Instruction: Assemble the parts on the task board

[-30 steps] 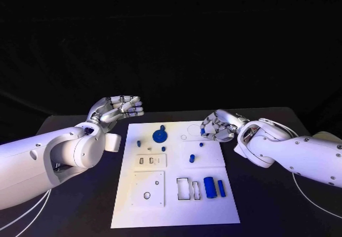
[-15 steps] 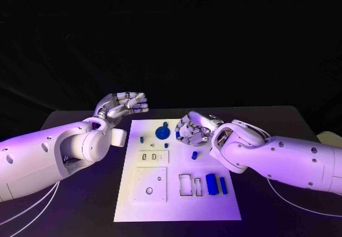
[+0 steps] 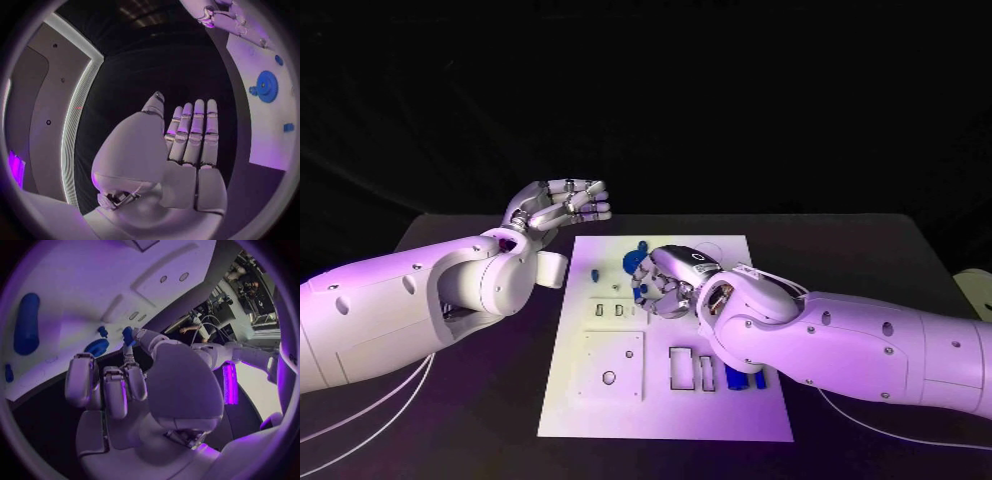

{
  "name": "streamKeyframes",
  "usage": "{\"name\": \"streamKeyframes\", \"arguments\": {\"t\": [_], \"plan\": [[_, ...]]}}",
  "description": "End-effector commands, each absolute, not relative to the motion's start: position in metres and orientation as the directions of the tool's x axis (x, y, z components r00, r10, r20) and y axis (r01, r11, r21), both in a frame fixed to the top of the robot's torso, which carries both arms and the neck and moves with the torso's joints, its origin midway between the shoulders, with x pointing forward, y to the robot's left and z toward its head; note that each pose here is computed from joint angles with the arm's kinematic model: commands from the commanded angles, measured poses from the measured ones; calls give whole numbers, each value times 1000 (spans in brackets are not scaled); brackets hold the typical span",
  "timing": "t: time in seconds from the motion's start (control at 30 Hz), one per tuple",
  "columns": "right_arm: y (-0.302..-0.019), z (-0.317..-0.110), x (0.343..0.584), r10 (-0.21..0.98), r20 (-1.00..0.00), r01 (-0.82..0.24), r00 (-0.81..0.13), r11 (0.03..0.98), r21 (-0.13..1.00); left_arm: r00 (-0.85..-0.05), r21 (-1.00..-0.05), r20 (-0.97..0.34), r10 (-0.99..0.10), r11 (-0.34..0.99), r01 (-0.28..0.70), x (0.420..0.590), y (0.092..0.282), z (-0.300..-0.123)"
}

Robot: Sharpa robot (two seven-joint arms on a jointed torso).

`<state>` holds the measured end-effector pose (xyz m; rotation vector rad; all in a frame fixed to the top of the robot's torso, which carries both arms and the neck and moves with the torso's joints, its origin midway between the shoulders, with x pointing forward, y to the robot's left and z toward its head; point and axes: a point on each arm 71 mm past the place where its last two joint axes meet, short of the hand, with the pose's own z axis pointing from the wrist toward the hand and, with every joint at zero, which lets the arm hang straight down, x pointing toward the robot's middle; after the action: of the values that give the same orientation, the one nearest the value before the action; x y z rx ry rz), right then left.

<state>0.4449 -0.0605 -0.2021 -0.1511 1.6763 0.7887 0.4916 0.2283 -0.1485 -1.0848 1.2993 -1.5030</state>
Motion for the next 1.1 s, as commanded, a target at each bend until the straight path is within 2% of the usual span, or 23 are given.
{"name": "streamKeyframes", "arguments": {"t": [0.03,0.5,1.1], "plan": [[-55,-209,443,255,-929,-505,-268,784,361,-280,-992,89,-956,-110,61,492,226,-148],[-41,-221,437,222,-933,-517,-284,784,344,-280,-992,89,-956,-110,60,493,225,-148],[-40,-224,438,205,-937,-519,-282,789,329,-276,-992,87,-957,-108,60,493,227,-148]]}}
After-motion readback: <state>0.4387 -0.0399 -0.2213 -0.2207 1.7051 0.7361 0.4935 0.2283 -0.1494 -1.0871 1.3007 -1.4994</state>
